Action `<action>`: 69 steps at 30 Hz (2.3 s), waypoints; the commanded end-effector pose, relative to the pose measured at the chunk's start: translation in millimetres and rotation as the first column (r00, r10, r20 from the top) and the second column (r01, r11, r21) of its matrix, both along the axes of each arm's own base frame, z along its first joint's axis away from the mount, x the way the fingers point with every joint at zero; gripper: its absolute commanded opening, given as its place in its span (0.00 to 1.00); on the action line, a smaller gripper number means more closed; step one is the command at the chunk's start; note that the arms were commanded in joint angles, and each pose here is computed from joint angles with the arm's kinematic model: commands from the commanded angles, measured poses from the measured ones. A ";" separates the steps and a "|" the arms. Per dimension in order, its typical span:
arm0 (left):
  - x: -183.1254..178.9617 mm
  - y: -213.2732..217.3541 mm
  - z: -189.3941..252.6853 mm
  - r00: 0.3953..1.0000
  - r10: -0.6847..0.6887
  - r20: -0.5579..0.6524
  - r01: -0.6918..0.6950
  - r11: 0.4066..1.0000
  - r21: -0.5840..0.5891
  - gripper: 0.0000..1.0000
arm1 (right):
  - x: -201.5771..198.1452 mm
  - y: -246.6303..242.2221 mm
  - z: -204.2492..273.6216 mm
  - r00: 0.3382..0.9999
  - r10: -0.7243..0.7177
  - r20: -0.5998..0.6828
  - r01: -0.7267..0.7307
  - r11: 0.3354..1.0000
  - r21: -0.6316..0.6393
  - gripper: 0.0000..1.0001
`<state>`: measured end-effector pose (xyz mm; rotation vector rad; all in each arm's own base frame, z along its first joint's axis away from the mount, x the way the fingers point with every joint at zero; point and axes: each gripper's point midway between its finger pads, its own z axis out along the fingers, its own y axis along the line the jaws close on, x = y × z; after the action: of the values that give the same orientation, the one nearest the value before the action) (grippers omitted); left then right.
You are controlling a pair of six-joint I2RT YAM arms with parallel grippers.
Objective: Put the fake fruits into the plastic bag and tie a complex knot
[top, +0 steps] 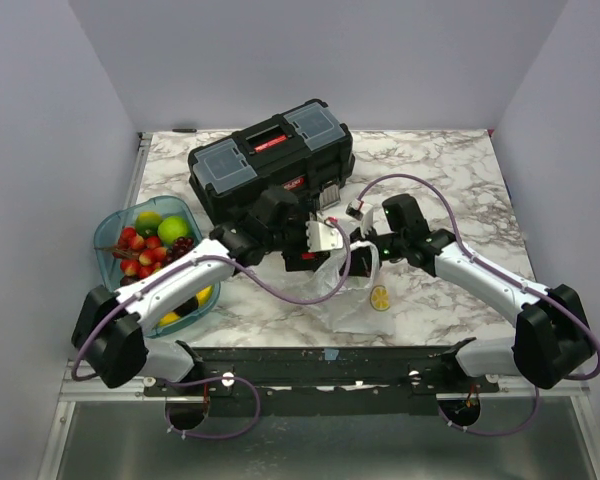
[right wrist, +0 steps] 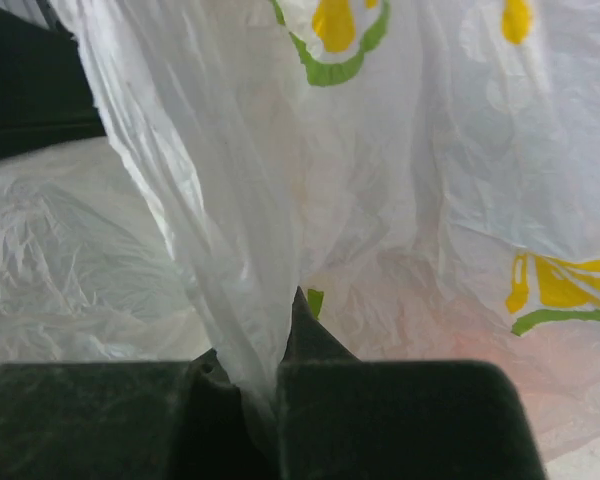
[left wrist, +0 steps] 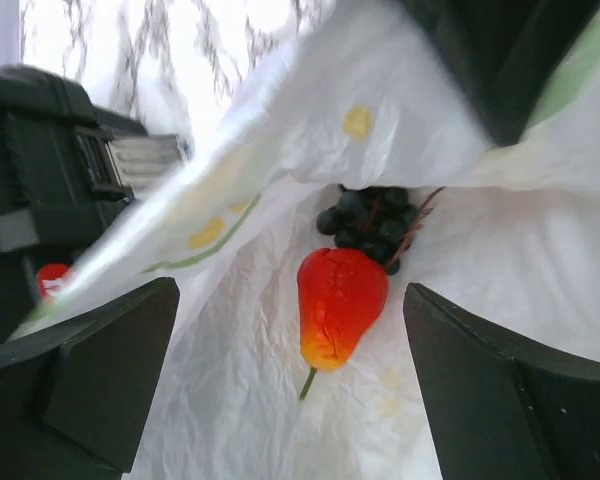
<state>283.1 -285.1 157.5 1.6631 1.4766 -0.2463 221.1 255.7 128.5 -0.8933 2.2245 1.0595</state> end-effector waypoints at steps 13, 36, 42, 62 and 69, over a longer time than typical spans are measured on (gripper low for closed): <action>-70.3 111.8 174.5 0.818 0.200 -0.539 -0.378 0.894 -0.242 0.92 | 2.2 -3.1 -3.6 1.000 0.004 0.010 -0.004 1.000 -0.001 0.01; -139.7 403.3 -25.0 0.131 0.962 -0.240 -0.843 0.235 0.483 0.98 | -1.3 5.5 -3.6 0.998 0.060 -0.008 -0.060 0.997 0.041 0.01; -142.2 416.0 -49.5 0.136 0.972 -0.190 -0.820 0.218 0.529 0.98 | -0.1 5.6 -1.0 0.998 0.059 -0.006 -0.059 0.997 0.041 0.01; -124.9 395.4 -27.7 0.175 0.938 -0.298 -0.859 0.293 0.420 0.58 | -0.5 4.8 -2.9 0.998 0.056 -0.010 -0.055 0.998 0.034 0.01; -110.1 392.8 17.5 0.216 0.935 -0.283 -0.889 0.308 0.339 0.47 | -0.5 5.5 -1.2 0.998 0.058 -0.008 -0.058 0.998 0.039 0.01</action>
<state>168.5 117.5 153.0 0.4746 2.6846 0.2111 219.2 260.3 125.0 -0.9282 2.2090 1.1148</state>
